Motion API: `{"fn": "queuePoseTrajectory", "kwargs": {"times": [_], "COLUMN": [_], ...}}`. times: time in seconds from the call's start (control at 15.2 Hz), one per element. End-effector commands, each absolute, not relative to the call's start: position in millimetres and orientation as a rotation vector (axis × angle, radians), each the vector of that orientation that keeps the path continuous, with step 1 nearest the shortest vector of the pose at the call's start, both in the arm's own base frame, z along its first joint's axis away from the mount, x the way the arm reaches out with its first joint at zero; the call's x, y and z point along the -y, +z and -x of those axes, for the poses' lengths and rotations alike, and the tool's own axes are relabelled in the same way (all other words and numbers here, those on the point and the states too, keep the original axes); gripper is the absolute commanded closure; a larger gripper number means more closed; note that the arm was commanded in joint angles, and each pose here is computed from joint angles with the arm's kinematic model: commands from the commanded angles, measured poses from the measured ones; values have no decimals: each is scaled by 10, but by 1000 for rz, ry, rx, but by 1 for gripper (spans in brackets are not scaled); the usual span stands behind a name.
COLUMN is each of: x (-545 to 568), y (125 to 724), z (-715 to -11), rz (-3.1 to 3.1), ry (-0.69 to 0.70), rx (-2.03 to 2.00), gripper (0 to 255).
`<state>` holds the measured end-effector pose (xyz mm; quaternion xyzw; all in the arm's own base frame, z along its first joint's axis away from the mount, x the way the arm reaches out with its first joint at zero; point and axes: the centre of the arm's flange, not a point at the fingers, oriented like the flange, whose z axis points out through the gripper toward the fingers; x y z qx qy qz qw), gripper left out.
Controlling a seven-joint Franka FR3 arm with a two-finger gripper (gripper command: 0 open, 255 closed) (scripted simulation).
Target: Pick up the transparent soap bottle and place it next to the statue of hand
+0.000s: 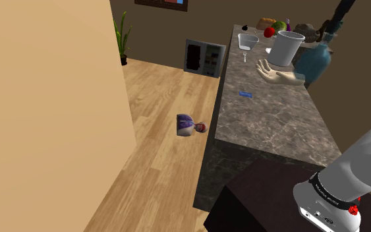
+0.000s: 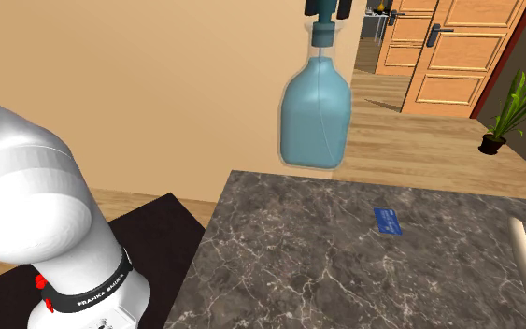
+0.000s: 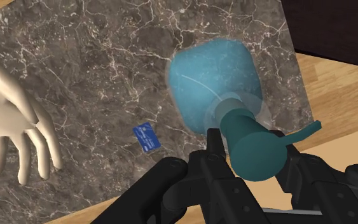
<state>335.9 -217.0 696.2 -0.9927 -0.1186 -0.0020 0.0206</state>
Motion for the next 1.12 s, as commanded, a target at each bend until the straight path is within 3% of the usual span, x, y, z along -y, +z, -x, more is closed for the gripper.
{"fn": "queuePoseTrajectory", "kwargs": {"times": [0.0, 1.06], "x": [2176, 3478], "y": [7078, 6579], "z": [-3349, -4528], "rz": [3078, 3078], "ry": [-6, -6], "rx": [368, 368], "gripper": [255, 255]}}
